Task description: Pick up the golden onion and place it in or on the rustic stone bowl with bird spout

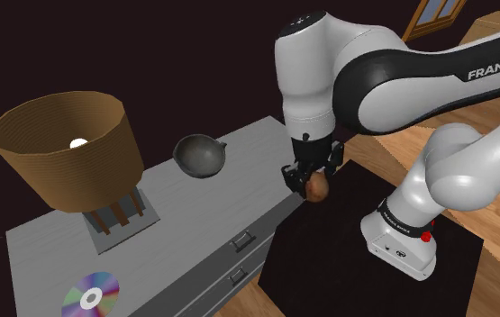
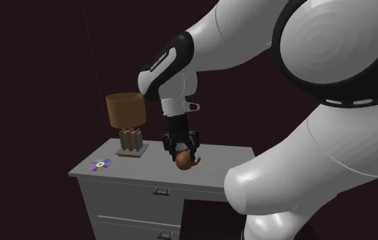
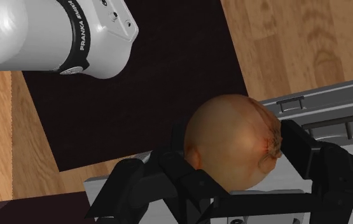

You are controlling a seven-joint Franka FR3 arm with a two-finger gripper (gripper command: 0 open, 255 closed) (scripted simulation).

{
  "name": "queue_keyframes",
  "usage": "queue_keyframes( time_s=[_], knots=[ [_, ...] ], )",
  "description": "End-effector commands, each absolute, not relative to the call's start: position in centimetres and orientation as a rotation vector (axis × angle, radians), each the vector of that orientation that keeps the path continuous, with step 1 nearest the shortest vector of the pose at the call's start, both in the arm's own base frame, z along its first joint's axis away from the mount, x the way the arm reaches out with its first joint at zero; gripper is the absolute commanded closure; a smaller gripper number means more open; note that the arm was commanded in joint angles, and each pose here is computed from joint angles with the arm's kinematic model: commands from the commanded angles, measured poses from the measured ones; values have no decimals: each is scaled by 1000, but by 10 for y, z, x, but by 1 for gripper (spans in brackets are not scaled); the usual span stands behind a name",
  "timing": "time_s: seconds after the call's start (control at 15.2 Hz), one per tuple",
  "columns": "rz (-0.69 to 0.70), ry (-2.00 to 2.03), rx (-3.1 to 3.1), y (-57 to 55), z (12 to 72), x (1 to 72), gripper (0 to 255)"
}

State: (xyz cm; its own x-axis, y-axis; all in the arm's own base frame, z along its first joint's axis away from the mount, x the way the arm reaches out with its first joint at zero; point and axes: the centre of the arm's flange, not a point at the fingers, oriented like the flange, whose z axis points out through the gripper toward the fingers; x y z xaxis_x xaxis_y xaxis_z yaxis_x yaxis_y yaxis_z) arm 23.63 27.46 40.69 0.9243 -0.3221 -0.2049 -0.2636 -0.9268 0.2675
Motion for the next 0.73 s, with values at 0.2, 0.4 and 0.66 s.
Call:
queue_keyframes(
  time_s=[0.2, 0.4, 0.66],
  knots=[
    [-362, -440, 2848, 284, 415, 275, 255],
    [-362, -440, 2848, 292, 417, 313, 255],
    [-362, -440, 2848, 303, 418, 365, 255]
  ],
)
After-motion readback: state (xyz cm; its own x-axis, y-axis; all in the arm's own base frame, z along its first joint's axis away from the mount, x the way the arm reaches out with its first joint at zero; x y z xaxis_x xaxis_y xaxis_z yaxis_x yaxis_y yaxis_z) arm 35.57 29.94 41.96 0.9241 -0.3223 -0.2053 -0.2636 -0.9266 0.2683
